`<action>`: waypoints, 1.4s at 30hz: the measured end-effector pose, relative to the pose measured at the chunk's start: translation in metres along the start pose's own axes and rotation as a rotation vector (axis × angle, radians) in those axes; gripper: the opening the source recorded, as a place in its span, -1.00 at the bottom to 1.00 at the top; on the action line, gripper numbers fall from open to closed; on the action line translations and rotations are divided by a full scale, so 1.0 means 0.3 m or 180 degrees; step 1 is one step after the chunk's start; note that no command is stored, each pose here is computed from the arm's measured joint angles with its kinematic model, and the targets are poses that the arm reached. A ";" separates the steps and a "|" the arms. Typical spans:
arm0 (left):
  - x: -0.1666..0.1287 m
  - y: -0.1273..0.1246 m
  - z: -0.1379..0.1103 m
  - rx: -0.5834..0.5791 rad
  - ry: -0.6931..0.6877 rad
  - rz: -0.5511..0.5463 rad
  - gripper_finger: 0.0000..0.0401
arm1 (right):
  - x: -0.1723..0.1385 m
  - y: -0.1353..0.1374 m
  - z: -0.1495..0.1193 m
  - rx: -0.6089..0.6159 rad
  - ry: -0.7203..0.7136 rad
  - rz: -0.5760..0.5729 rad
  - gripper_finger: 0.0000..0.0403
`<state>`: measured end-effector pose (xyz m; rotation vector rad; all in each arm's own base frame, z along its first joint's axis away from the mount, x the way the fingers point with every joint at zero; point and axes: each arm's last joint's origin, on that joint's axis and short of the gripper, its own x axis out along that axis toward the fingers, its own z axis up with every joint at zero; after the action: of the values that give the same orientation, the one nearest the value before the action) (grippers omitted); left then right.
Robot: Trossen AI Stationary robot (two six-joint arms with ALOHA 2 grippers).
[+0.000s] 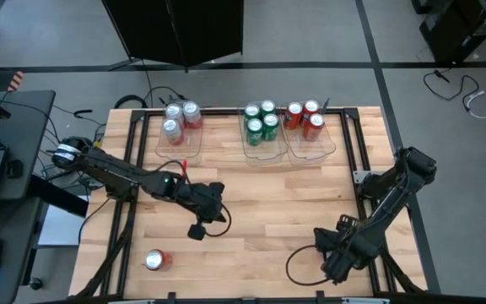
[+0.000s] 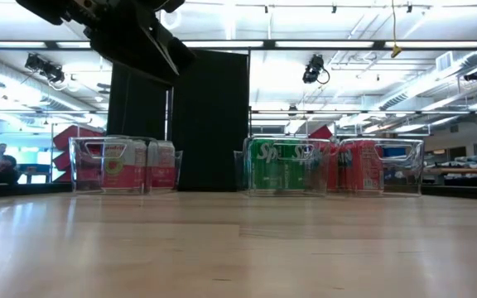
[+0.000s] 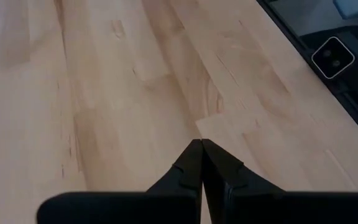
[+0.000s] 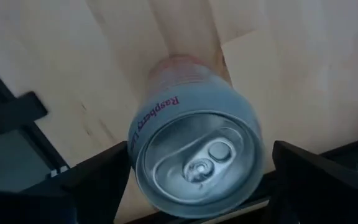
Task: Sort soda cans
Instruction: Put the white soda can into the left transparent bin
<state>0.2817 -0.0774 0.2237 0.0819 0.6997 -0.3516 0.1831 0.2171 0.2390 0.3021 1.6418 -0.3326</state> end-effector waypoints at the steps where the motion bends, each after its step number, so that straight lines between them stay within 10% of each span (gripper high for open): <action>1: 0.000 -0.003 0.000 -0.0003 0.0000 -0.0007 -0.94 | 0.008 0.004 0.002 -0.0008 0.0034 -0.0019 0.85; 10: -0.002 -0.012 -0.014 0.0012 0.0144 -0.0005 -0.96 | 0.026 0.000 0.068 0.0073 0.0092 -0.0015 0.36; 30: -0.095 -0.022 -0.149 -0.0145 -0.0495 0.0005 -0.99 | -0.231 -0.229 0.591 -0.0541 -0.1074 0.0078 0.36; 42: -0.230 -0.032 -0.213 -0.0267 -0.0822 0.0100 -0.99 | -0.262 -0.194 0.914 -0.1246 -0.1036 -0.0239 0.36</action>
<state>0.1903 -0.0543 0.2196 -0.0320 0.4563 -0.2960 0.4196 0.0569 0.2952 -0.1063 1.3616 -0.1031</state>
